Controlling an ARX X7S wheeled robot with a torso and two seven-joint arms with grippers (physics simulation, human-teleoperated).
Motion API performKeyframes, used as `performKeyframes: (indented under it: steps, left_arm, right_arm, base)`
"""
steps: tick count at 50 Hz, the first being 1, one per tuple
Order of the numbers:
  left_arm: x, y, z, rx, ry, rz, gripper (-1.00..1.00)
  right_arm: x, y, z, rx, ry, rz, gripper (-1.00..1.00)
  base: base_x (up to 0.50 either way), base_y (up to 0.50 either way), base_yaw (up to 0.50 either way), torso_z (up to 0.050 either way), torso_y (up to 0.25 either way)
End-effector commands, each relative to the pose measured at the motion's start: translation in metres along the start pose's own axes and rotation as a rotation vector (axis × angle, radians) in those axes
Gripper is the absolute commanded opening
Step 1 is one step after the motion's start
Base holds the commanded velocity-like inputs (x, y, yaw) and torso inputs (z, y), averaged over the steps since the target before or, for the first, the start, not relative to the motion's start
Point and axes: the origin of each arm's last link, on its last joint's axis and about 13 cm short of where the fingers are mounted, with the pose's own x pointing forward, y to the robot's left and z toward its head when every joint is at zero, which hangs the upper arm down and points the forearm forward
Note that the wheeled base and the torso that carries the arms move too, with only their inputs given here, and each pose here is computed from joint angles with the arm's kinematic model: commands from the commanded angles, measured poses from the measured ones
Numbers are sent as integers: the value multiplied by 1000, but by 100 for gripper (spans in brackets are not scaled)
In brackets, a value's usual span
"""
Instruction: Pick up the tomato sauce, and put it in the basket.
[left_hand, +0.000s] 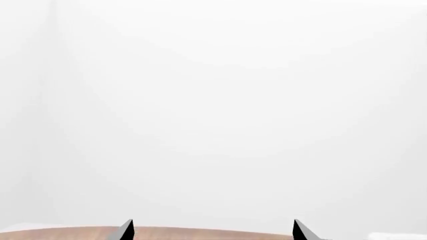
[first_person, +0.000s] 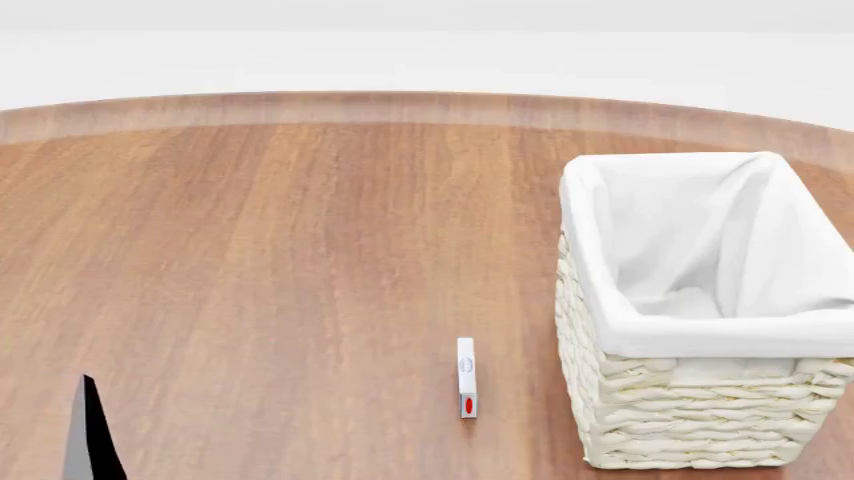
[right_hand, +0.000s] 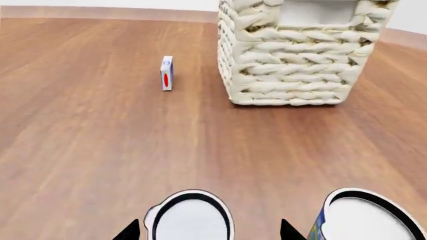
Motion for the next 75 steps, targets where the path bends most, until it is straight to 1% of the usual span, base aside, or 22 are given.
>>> performKeyframes:
  steps: [1, 17, 21, 28, 30, 49, 50, 68, 73, 75]
  left_arm:
    - [1, -1, -1, 3, 3, -6, 100]
    - [0, -1, 0, 6, 0, -5, 100]
    - [1, -1, 0, 5, -1, -4, 100]
    - [1, 0, 0, 3, -1, -3, 100]
    - [1, 0, 0, 4, -1, -5, 100]
    - [2, -1, -1, 7, 3, -3, 100]
    - [1, -1, -2, 9, 4, -2, 100]
    - [1, -1, -1, 10, 3, -3, 100]
    - [1, 0, -1, 10, 1, 1, 100]
    - [0, 1, -1, 12, 1, 2, 100]
  right_arm:
    - [0, 0, -6, 16, 54, -7, 100]
    - [1, 1, -11, 25, 71, 13, 100]
    - [2, 5, -15, 32, 83, 32, 100]
    - [9, 5, -18, 35, 84, 33, 100]
    - [11, 6, -19, 17, 72, 38, 100]
    - [22, 7, -28, -2, 67, 50, 100]
    - [22, 7, -26, 2, 68, 51, -100]
    - [23, 8, -25, 1, 59, 56, -100]
    - [37, 8, -4, -15, -24, 63, -100]
    - [39, 8, 2, -17, -40, 66, -100]
  base:
    - [0, 0, 0, 0, 0]
    - [0, 0, 0, 0, 0]
    - [0, 0, 0, 0, 0]
    - [0, 0, 0, 0, 0]
    - [0, 0, 0, 0, 0]
    - [0, 0, 0, 0, 0]
    - [0, 0, 0, 0, 0]
    - [1, 0, 1, 0, 0]
    - [0, 0, 0, 0, 0]
    - [0, 0, 0, 0, 0]
